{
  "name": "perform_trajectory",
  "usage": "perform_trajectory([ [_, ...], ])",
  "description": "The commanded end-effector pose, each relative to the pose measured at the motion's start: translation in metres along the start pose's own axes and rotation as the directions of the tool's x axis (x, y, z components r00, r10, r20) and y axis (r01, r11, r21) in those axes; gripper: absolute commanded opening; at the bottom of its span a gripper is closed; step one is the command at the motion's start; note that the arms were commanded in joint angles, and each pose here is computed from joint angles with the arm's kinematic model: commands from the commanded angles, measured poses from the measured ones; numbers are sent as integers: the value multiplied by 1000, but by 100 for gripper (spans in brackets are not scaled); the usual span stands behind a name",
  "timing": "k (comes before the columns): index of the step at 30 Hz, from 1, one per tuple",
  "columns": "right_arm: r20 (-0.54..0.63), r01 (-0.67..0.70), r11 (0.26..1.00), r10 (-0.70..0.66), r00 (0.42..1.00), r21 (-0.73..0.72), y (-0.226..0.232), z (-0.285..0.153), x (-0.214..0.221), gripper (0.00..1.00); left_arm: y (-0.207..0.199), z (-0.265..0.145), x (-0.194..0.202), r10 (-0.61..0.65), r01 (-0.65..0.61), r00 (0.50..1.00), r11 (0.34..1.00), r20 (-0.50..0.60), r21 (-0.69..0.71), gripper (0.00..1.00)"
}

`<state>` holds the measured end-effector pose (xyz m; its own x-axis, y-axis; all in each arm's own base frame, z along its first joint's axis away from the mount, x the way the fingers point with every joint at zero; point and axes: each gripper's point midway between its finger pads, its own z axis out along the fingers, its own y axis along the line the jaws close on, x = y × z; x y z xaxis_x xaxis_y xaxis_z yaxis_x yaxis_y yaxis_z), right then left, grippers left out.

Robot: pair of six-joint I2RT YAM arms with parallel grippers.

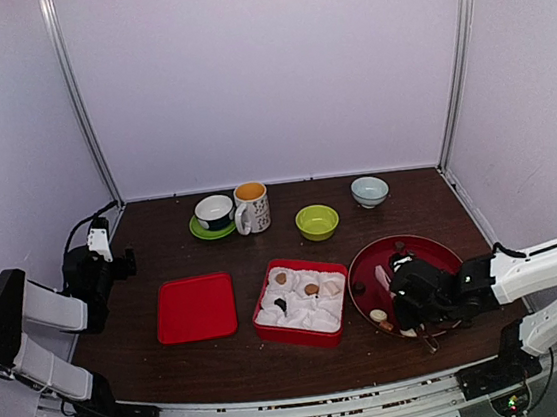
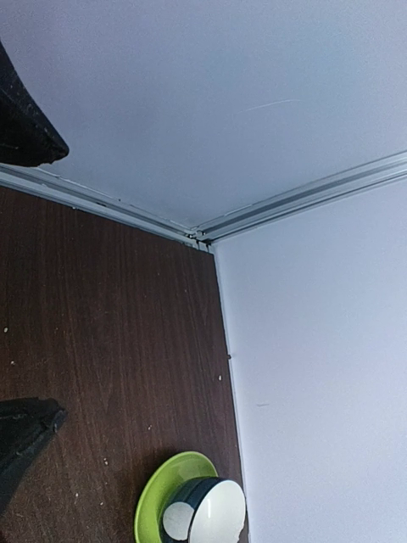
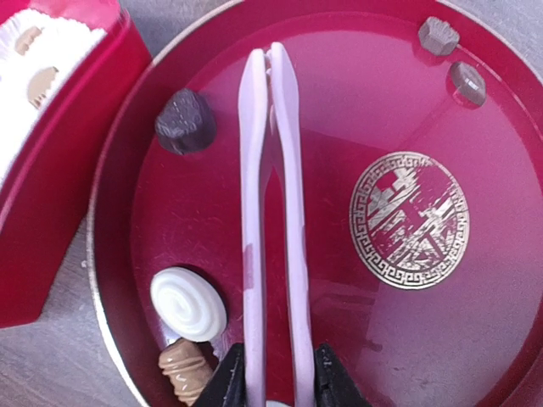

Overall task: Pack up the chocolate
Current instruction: Pick up the clamp from the plate, then place the clamp on the plate.

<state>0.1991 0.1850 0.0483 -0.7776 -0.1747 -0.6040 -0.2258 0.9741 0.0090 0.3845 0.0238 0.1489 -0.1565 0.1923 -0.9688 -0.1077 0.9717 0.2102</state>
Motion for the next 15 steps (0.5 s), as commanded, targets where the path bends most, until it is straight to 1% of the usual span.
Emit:
perform_trajectory([
  [1,45,-9,1000,9,999,-2,0,-18,-22,25,5,2,-16,-13,14,998,1000,61,-13,98],
  [5,34,1,999,0,999,-45,6,-28,-27,25,5,2,-16,-13,14,998,1000,60,-13,98],
  [8,-34,24,993,-28,999,-119,18,-31,-19,25,5,2,-16,-13,14,998,1000,62,-14,98],
  [11,-94,47,991,-59,994,-128,19,-31,-7,26,5,2,-16,-13,14,998,1000,61,-13,98],
  [15,-135,69,989,-86,987,-129,19,-30,0,28,5,2,-16,-12,13,998,1000,60,-13,98],
])
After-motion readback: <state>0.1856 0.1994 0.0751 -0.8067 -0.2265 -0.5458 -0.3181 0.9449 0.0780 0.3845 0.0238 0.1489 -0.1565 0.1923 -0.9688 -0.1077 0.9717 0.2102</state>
